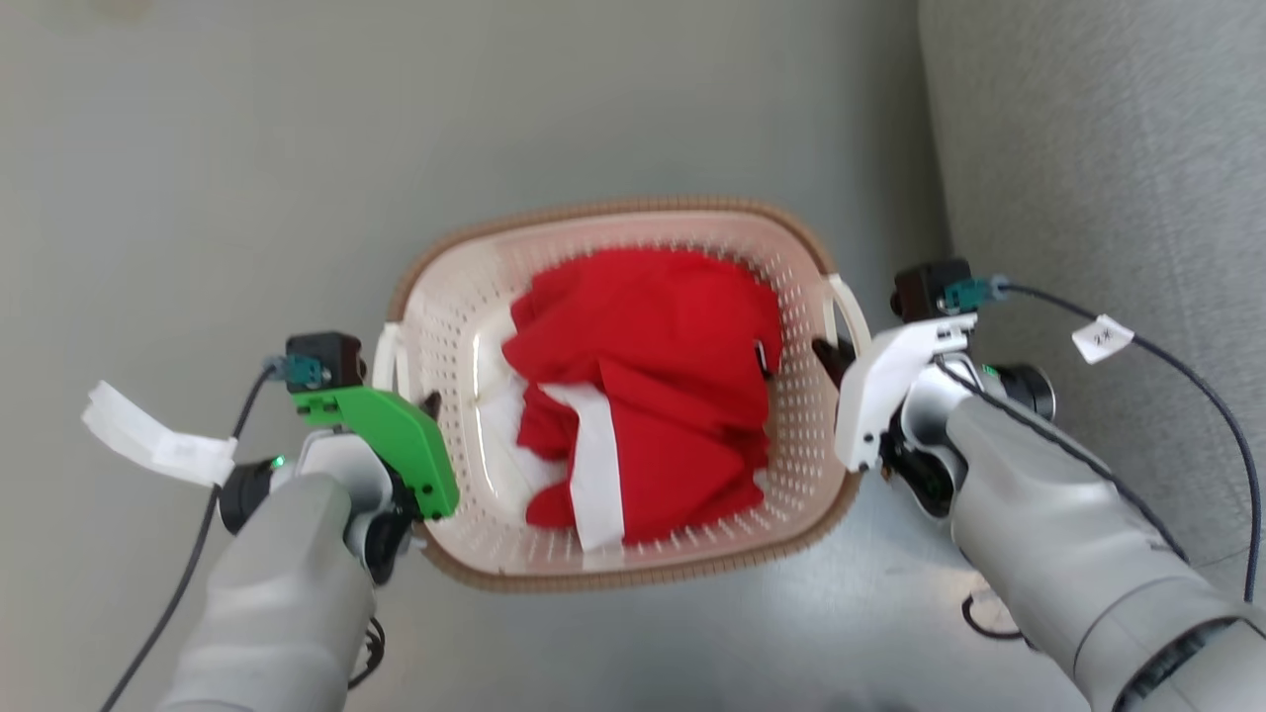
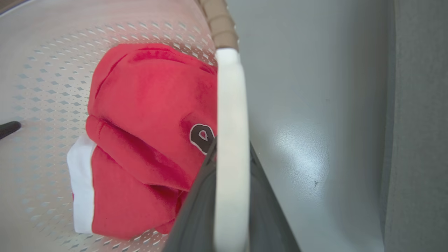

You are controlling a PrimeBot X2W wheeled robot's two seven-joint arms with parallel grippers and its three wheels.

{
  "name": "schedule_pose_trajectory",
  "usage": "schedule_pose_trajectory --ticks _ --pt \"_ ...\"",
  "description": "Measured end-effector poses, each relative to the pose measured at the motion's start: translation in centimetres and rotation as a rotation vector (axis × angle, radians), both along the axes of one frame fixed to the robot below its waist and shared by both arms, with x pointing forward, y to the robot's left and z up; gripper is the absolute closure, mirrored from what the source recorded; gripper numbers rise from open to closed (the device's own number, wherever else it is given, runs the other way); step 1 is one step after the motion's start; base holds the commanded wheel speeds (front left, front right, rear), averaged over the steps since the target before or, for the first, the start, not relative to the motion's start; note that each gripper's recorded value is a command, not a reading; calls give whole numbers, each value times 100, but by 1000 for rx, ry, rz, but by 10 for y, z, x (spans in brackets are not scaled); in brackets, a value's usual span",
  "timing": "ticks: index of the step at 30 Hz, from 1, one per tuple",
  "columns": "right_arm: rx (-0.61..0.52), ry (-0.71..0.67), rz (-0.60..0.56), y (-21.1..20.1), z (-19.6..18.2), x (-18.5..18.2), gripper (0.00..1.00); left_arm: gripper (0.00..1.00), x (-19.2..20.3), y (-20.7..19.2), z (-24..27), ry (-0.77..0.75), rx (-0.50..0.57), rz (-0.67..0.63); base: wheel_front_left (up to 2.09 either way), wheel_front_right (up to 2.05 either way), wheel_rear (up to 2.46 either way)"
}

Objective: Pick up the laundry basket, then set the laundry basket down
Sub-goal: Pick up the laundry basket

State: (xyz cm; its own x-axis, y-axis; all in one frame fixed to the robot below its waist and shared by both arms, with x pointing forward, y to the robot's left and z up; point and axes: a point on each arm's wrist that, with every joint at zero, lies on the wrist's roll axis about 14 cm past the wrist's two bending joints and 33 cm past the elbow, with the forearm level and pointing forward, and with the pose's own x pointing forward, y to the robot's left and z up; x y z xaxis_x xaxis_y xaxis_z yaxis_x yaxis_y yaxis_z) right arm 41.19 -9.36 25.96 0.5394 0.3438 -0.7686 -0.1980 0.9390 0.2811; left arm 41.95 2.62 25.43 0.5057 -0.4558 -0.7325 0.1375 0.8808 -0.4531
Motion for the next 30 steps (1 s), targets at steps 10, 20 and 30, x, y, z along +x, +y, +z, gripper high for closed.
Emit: schedule_pose_trajectory --ticks 10,20,30 --pt "-6 16 -1 -2 26 -28 100 100 -30 -2 29 12 -17 -8 0 0 0" --pt "-19 72 17 -2 42 -71 100 100 -74 -3 48 37 -18 -32 0 0 0" --pt "-22 57 32 -1 61 -87 100 100 -92 -2 67 21 -26 -32 0 0 0"
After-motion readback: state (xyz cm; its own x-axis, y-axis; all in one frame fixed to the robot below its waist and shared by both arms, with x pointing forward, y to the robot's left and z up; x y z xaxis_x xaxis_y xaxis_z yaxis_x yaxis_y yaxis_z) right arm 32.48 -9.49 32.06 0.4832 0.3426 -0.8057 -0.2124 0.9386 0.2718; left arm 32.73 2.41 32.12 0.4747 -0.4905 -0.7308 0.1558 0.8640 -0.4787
